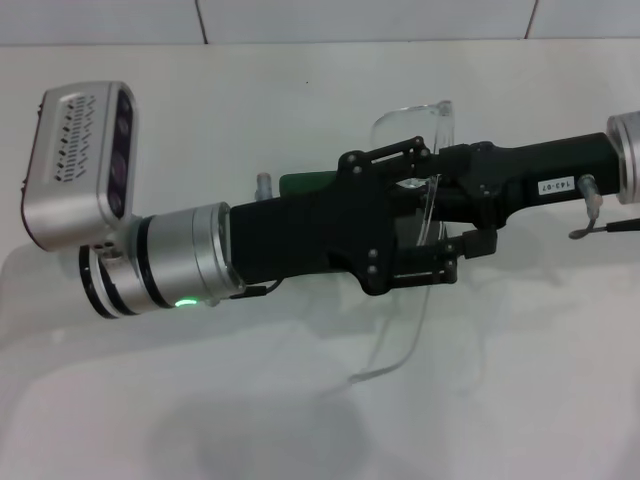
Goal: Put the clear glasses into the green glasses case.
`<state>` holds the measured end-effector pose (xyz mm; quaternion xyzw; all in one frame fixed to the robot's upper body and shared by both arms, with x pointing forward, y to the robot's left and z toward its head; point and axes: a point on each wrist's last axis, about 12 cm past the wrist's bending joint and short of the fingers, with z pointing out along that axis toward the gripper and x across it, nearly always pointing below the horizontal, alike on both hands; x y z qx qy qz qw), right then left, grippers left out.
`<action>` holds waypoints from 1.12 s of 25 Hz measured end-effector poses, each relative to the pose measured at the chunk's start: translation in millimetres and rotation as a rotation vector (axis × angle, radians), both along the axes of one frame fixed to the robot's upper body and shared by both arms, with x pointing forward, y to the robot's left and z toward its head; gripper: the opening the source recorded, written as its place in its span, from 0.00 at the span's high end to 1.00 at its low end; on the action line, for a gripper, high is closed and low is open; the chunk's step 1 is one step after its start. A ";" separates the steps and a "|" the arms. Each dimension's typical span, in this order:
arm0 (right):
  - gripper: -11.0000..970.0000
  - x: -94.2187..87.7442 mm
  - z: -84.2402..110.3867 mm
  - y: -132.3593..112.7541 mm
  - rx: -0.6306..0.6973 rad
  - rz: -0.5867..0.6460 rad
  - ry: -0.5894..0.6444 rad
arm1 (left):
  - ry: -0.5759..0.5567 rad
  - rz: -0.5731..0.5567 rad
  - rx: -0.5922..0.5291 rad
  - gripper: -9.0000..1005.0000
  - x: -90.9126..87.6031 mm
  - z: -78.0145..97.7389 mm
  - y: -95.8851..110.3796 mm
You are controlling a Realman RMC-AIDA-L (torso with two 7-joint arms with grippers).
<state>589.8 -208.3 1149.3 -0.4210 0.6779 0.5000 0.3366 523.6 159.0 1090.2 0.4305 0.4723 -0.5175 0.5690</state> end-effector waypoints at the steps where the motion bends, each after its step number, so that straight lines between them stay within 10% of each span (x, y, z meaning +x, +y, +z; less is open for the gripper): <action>1: 0.87 -0.7 0.0 0.2 0.002 0.004 0.001 | 0.000 0.000 -0.001 0.23 0.1 0.1 -0.1; 11: 0.87 4.7 -0.1 -23.0 0.007 -0.114 -0.052 | -0.015 -0.026 -0.064 0.23 -8.8 4.1 10.3; 20: 0.87 -2.4 23.6 -70.4 0.288 -0.301 -0.194 | 0.009 0.075 -0.006 0.23 -18.5 -10.5 47.9; 28: 0.87 -4.4 29.4 -61.3 0.361 -0.270 -0.211 | 0.016 0.012 0.051 0.23 -11.5 -12.3 23.0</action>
